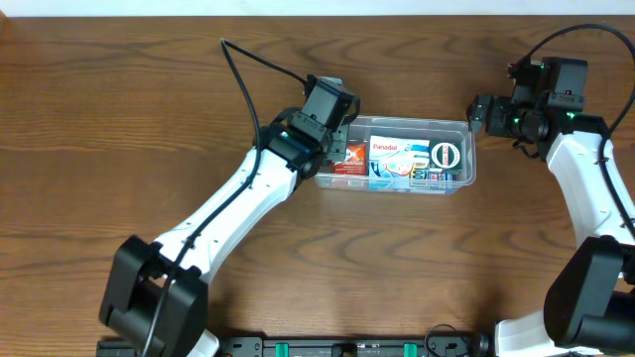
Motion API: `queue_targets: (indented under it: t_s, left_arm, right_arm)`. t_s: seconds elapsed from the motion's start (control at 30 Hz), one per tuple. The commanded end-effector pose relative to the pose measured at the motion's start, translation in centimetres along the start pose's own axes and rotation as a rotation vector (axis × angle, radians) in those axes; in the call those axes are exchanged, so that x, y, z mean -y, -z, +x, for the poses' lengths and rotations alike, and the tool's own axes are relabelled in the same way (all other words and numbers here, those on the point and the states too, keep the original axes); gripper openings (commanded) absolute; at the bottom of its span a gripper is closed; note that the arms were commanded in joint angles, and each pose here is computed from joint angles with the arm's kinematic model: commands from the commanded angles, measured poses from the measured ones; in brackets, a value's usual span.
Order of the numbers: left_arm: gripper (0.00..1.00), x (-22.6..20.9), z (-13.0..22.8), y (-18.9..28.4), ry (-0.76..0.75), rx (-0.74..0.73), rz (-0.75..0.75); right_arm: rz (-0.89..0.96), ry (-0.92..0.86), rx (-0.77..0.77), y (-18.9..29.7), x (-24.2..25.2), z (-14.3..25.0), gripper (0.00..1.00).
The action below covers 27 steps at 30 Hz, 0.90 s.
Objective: Pack container
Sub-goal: 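Carry the bottle over the container and lower it into the left end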
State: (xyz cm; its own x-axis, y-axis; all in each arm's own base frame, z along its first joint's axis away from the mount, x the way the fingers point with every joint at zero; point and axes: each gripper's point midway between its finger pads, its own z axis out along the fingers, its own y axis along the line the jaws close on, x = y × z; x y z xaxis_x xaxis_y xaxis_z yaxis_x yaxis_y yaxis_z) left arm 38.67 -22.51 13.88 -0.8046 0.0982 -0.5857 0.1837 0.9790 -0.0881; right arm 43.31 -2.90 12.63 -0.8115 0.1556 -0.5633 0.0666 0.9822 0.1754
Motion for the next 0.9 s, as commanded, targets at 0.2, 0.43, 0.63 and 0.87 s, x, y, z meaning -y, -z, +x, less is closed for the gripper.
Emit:
queue_targets:
  t_s: [0.2, 0.43, 0.63, 0.87]
  left_arm:
    - [0.30, -1.4, 0.2, -1.7, -0.014, -0.001, -0.095]
    - [0.30, -1.7, 0.9, -2.9, -0.020, -0.024, -0.116]
    - [0.30, -1.7, 1.2, -3.7, -0.022, -0.032, -0.120]
    - [0.54, -1.7, 1.2, -3.7, -0.022, -0.032, -0.119]
  right_arm:
    - [0.004, -0.007, 0.014, 0.2, 0.2, -0.6, 0.99]
    - [0.004, -0.007, 0.014, 0.2, 0.2, -0.6, 0.99]
    - [0.004, -0.007, 0.014, 0.2, 0.2, -0.6, 0.99]
    - [0.004, -0.007, 0.014, 0.2, 0.2, -0.6, 0.99]
